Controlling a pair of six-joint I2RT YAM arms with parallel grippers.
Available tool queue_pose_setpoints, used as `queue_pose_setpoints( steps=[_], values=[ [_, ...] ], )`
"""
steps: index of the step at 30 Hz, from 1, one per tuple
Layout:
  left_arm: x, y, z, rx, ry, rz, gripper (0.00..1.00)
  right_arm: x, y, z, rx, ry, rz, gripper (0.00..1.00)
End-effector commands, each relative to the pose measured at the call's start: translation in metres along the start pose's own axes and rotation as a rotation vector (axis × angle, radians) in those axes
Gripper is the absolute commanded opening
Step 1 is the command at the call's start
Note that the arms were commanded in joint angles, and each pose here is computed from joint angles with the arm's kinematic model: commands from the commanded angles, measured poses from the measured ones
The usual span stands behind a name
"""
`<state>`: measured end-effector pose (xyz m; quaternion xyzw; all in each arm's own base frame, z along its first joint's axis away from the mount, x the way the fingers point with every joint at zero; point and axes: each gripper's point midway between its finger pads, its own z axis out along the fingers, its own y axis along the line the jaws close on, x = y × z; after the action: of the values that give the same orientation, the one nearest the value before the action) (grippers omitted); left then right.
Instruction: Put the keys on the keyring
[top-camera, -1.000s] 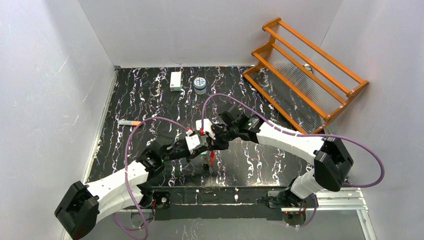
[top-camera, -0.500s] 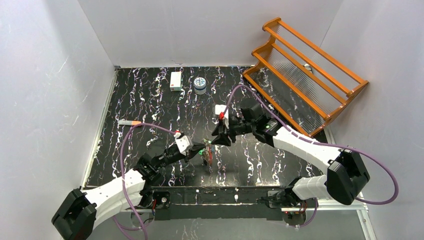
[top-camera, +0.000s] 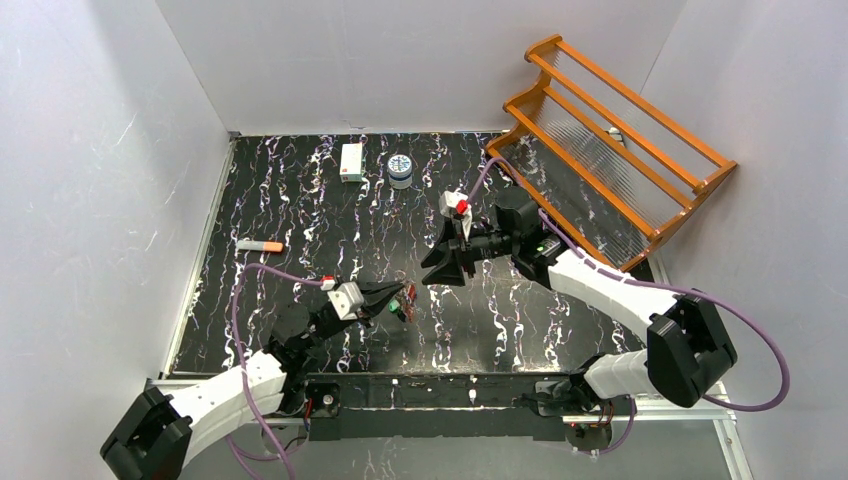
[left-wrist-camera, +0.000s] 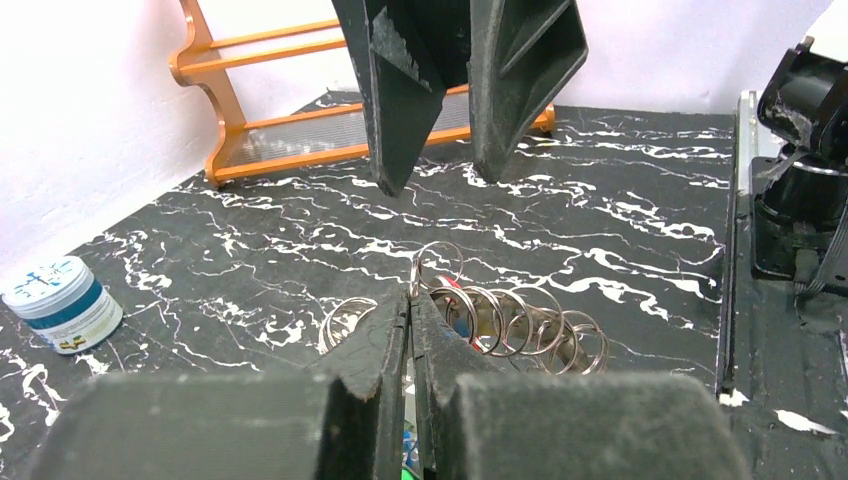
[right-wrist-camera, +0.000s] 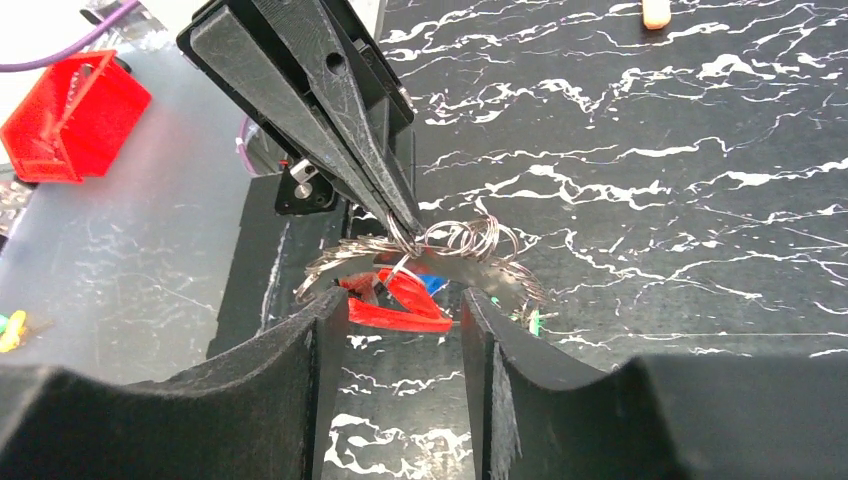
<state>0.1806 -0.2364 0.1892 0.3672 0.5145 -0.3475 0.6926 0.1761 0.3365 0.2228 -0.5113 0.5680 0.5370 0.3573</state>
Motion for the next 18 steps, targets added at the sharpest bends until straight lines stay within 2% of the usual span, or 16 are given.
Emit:
queue_pose_setpoints(
  steps=[1,6,12,15,18],
  values=[
    [-0.023,0.003,0.005,-0.010,-0.092,0.010,0.00,-0.019,0.009,0.006,-0.063,-0.048,0.015,0.54],
    [-0.022,0.002,0.007,-0.003,-0.086,0.000,0.00,-0.013,0.012,0.019,-0.070,-0.016,0.048,0.52],
    [-0.023,0.001,0.007,0.003,-0.090,-0.003,0.00,0.003,0.004,0.028,-0.030,0.046,0.084,0.42],
    [-0.023,0.001,0.006,0.002,-0.092,-0.007,0.00,0.005,0.001,0.028,-0.012,0.056,0.081,0.32],
    [-0.023,0.000,0.006,0.002,-0.093,-0.006,0.00,0.007,0.000,0.029,-0.011,0.064,0.085,0.17]
  ],
)
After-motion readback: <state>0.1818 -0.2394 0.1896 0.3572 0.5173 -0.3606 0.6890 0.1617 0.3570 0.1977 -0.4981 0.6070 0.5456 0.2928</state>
